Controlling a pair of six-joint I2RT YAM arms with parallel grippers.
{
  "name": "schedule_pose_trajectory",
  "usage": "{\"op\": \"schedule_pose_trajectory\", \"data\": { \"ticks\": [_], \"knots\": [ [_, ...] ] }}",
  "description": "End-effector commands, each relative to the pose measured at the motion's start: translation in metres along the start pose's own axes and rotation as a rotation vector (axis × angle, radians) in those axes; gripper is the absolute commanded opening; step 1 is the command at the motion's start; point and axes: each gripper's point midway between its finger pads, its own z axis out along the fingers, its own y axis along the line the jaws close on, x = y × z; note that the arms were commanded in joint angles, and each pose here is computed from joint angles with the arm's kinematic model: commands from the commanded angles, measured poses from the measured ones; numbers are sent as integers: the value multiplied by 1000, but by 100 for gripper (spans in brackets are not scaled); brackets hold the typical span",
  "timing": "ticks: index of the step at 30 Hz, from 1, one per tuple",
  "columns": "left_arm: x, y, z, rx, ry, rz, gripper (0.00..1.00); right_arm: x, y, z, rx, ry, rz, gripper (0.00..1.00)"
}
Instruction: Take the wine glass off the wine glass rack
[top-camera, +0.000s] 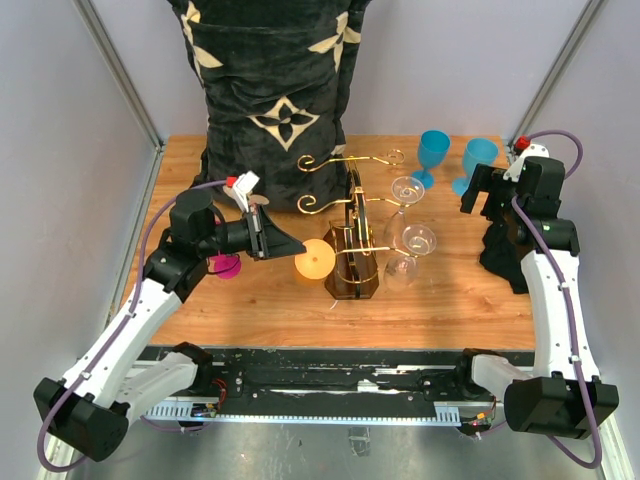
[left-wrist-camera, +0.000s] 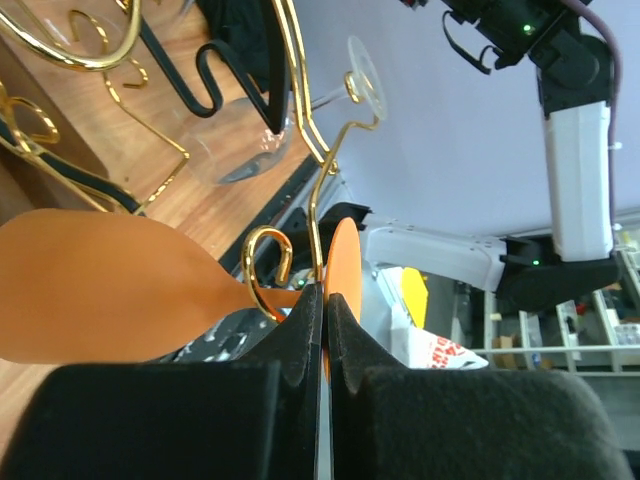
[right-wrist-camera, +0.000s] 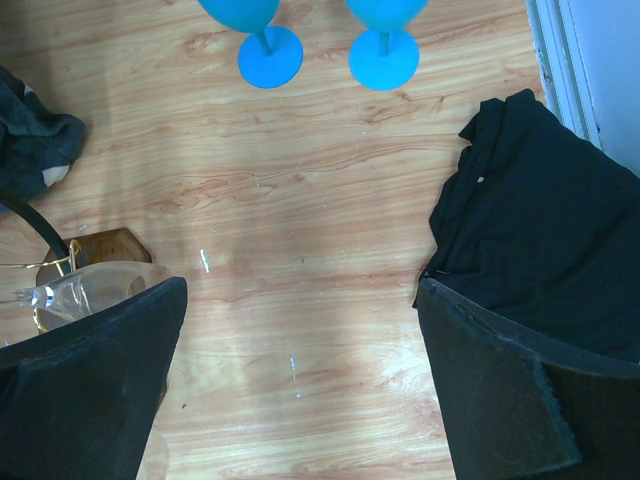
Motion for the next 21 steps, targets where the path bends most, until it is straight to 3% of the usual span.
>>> {"op": "schedule_pose_trajectory", "data": {
  "ticks": [1, 7, 21],
  "knots": [
    [4, -33, -1, 156, 25, -5, 1, -1, 1, -5, 2, -19, -15, 99],
    [-4, -46, 14, 229, 21, -28, 1, -3, 0, -5, 5, -20, -18, 98],
    [-63, -45, 40, 130, -113, 76, 1, -7, 0, -10, 10, -29, -24, 98]
  ]
}}
